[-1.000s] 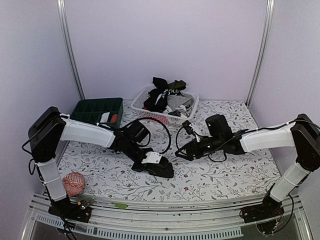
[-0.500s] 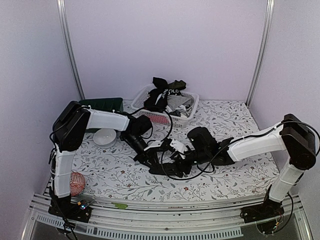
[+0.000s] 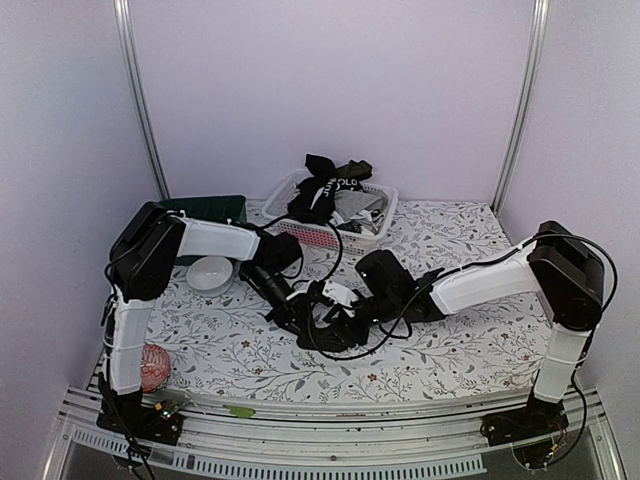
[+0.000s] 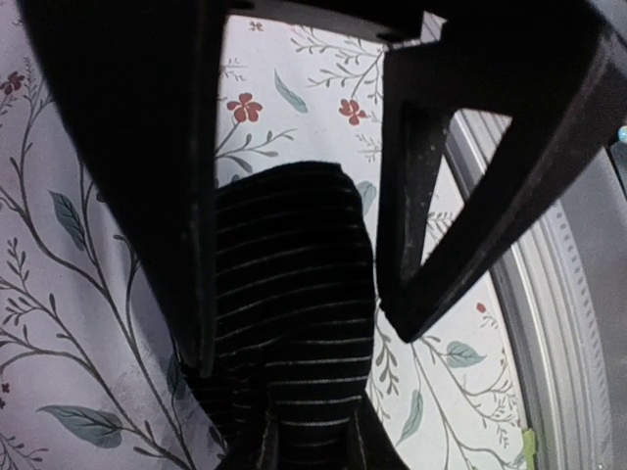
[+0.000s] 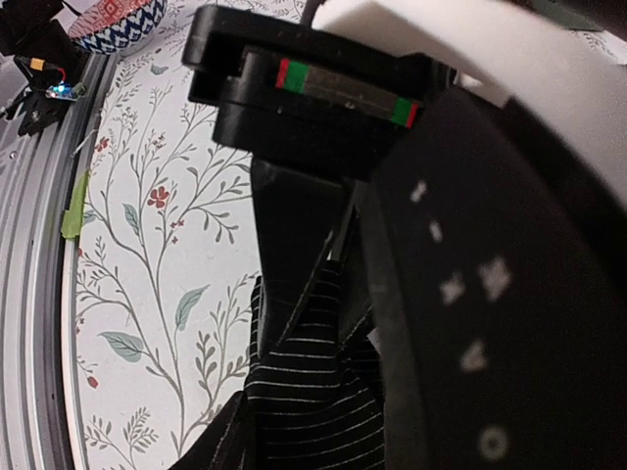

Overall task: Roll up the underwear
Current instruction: Roll the underwear at the center of the board.

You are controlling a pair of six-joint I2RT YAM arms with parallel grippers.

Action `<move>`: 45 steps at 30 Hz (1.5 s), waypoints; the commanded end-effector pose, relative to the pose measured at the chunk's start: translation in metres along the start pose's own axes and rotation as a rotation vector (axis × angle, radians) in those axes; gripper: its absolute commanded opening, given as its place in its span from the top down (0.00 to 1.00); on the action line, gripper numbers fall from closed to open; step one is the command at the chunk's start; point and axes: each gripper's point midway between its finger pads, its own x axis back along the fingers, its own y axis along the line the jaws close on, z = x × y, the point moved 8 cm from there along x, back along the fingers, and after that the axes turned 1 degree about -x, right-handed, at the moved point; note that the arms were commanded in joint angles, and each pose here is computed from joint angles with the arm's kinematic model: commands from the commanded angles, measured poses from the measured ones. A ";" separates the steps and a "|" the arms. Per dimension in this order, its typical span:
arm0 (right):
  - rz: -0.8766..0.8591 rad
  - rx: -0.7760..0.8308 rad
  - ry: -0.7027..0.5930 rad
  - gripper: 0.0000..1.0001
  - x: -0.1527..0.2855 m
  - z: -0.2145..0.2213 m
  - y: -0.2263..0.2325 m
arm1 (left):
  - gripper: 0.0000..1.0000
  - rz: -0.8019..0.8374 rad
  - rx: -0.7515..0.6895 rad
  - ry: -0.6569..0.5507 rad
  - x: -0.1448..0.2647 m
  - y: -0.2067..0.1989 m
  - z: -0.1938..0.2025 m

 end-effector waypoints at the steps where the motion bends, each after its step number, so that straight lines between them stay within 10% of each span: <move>1: -0.067 -0.034 0.121 0.47 -0.007 0.027 0.009 | 0.96 0.023 0.100 0.114 -0.010 0.003 0.028; 13: -0.022 -0.008 0.084 0.42 0.005 0.026 0.014 | 0.96 0.022 0.106 0.115 -0.010 0.003 0.028; 18: -0.019 -0.005 0.142 0.61 -0.008 0.034 0.009 | 0.93 0.022 0.107 0.114 -0.010 0.003 0.028; 22: -0.047 -0.019 0.168 1.00 -0.009 0.040 0.012 | 0.78 -0.006 0.121 0.068 0.002 0.006 0.026; 35: -0.397 -0.536 0.201 1.00 -0.016 0.068 0.002 | 0.05 -0.700 -0.203 -0.301 0.142 -0.066 -0.031; 40: -0.481 -0.665 0.237 1.00 -0.024 0.081 -0.003 | 0.04 -0.865 -0.080 -0.487 0.155 -0.087 -0.030; 45: -0.545 -0.771 0.291 1.00 -0.036 0.095 -0.007 | 0.04 -0.559 -0.178 -0.324 0.108 -0.099 -0.017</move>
